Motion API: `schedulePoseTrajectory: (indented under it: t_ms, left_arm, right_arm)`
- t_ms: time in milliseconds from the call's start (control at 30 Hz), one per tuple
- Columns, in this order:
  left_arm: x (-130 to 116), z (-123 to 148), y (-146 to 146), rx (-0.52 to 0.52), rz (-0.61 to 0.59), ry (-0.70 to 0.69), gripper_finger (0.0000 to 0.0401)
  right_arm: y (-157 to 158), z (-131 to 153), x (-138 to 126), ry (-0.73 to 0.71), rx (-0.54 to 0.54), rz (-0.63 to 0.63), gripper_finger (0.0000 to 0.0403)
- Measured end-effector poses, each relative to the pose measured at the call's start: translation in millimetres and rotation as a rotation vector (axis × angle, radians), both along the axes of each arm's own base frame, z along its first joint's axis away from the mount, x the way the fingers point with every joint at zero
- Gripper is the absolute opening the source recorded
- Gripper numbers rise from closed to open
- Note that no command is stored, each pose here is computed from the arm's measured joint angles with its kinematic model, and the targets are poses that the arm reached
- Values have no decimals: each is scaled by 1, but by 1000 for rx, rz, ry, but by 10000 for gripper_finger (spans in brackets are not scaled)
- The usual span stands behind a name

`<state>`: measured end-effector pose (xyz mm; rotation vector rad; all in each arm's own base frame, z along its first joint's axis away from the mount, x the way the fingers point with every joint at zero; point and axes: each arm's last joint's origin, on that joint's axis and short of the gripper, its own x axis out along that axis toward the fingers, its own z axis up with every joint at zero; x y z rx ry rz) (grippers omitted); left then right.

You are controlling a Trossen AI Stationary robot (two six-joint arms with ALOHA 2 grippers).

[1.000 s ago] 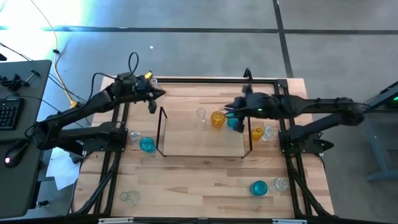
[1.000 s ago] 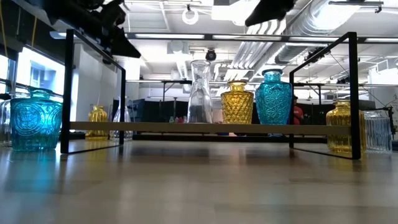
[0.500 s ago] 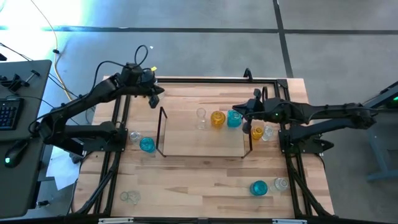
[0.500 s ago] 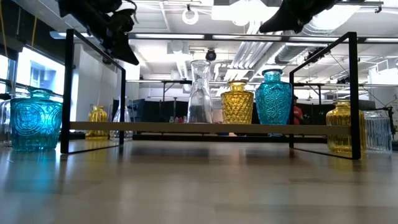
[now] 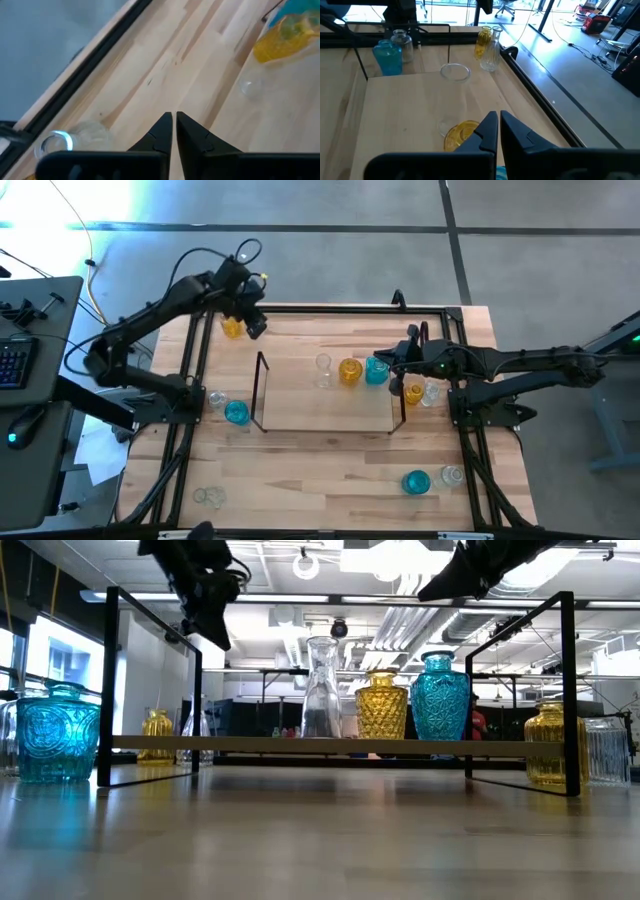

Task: Sort vases onto shelf
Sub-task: Put the transparent vase on the shelf

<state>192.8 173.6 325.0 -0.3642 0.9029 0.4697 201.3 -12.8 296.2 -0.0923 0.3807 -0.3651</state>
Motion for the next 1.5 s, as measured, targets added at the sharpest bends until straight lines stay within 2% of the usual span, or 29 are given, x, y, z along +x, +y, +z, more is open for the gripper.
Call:
schedulePoseTrajectory:
  t_ms: [133, 367, 567, 800, 1267, 1500]
  left_arm:
    - [8, -2, 10, -45, -38, 92, 49]
    - [20, -8, 22, -24, -47, 186, 115]
    - [20, -9, 24, 14, -69, 217, 148]
    - [15, -19, 29, 84, -28, 413, 152]
    - [19, -46, 50, 102, 41, 593, 152]
    - [17, -56, 57, 55, 56, 630, 152]
  right_arm:
    - [0, 0, 0, 3, -9, 3, 0]
    - [0, 0, 0, 13, -28, 12, 0]
    - [0, -2, 2, 28, -46, 20, 0]
    - [0, -2, 2, 27, -43, 20, 0]
    - [0, -2, 2, 26, -45, 21, 0]
    - [0, -2, 2, 27, -45, 20, 0]
